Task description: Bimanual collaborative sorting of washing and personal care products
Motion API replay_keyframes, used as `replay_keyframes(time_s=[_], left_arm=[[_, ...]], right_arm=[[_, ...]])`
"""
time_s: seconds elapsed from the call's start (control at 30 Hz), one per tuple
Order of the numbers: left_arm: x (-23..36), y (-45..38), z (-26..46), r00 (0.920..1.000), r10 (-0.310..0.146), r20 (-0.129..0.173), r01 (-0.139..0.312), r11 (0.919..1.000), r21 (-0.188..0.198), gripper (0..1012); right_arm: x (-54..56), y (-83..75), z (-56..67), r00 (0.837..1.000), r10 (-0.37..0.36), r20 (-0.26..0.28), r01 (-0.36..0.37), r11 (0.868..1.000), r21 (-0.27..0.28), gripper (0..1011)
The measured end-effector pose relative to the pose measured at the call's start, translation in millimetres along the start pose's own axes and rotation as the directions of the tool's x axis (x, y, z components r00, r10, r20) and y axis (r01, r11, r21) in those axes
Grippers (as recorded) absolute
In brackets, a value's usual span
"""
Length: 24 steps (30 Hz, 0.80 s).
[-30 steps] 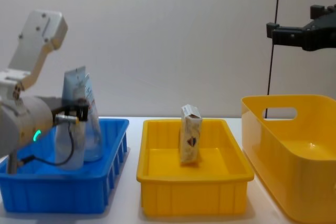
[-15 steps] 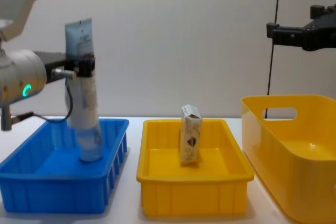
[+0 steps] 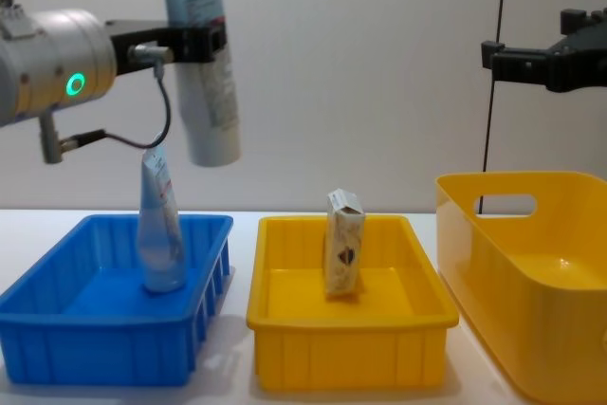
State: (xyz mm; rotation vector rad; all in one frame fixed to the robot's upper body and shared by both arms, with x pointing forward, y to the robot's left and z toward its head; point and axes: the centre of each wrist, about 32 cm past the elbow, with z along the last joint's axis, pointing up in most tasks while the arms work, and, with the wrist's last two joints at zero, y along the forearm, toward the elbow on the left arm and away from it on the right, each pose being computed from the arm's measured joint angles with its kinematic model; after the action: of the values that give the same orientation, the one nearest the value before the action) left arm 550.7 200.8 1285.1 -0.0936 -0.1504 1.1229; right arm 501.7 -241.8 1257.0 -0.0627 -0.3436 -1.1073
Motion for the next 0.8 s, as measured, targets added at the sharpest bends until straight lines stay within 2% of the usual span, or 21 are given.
replay_keyframes(time_s=[0.17, 0.27, 0.5, 0.8], left_arm=[[-2.9, -7.7, 5.1, 0.9987, -0.051, -0.008, 0.05, 0.9985, -0.023, 241], [-6.7, -14.6, 7.5, 0.9959, -0.09, -0.012, 0.089, 0.9954, -0.036, 241], [-12.9, -26.2, 10.8, 0.9887, -0.149, -0.013, 0.148, 0.9874, -0.055, 241], [-17.3, -34.1, 12.8, 0.9821, -0.188, -0.012, 0.187, 0.9803, -0.064, 240]], right_arm=[[0.0, 0.0, 0.0, 1.0, 0.0, 0.0, 0.0, 1.0, 0.0, 1004], [0.0, 0.0, 0.0, 1.0, 0.0, 0.0, 0.0, 1.0, 0.0, 1004], [0.0, 0.0, 0.0, 1.0, 0.0, 0.0, 0.0, 1.0, 0.0, 1004], [0.9, 0.5, 0.6, 1.0, 0.012, 0.0, -0.012, 1.0, 0.003, 1004]])
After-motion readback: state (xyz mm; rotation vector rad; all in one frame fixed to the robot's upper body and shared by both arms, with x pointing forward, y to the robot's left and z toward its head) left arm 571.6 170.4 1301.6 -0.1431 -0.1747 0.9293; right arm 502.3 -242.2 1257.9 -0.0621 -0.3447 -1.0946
